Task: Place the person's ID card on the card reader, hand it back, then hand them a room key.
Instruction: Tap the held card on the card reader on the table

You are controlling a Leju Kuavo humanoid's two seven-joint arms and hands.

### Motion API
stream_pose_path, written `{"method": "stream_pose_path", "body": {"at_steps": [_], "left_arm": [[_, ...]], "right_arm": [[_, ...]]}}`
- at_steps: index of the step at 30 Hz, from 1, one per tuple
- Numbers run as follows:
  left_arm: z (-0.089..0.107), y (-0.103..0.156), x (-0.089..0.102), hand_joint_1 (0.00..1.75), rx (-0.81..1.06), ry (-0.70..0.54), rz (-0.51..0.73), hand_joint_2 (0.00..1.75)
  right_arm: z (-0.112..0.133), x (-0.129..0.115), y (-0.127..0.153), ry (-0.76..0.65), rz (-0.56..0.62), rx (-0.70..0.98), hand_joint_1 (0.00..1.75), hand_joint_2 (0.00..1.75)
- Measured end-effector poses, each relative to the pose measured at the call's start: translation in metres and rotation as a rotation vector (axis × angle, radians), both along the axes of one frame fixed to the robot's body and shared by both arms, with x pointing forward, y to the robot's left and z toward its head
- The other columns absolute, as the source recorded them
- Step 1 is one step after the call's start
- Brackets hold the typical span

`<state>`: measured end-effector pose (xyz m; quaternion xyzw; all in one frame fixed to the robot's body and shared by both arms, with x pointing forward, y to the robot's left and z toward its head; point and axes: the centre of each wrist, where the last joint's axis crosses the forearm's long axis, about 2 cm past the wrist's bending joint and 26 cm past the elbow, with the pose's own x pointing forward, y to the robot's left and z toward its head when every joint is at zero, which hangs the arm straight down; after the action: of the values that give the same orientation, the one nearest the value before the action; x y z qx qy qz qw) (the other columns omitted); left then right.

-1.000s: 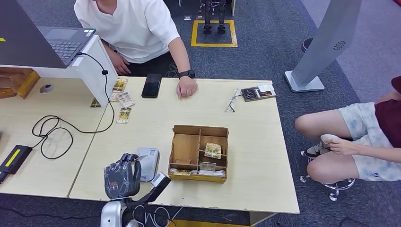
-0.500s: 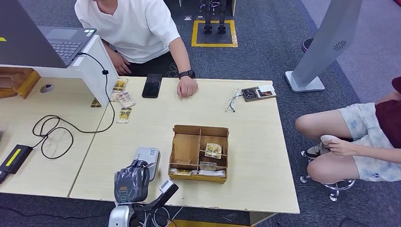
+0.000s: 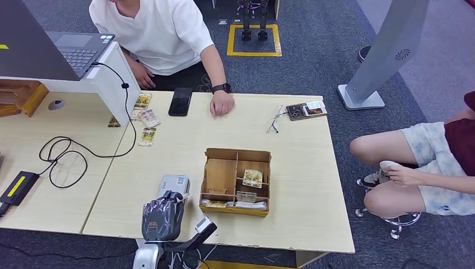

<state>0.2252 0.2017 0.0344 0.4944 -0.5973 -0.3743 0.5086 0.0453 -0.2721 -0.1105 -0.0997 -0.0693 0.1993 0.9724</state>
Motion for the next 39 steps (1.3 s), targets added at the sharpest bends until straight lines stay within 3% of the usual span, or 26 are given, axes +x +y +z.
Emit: {"method": "stream_pose_path", "body": {"at_steps": [21,39], "left_arm": [[-0.028,-0.013,0.001,1.75,0.040,0.135,-0.119,1.75],[-0.032,-0.012,0.001,1.75,0.029,0.152,-0.127,1.75]], "right_arm": [[0.000,-0.001,-0.004,0.002,0.002,0.000,0.00,1.75],[0.000,-0.001,-0.006,0.002,0.002,-0.004,0.00,1.75]]}}
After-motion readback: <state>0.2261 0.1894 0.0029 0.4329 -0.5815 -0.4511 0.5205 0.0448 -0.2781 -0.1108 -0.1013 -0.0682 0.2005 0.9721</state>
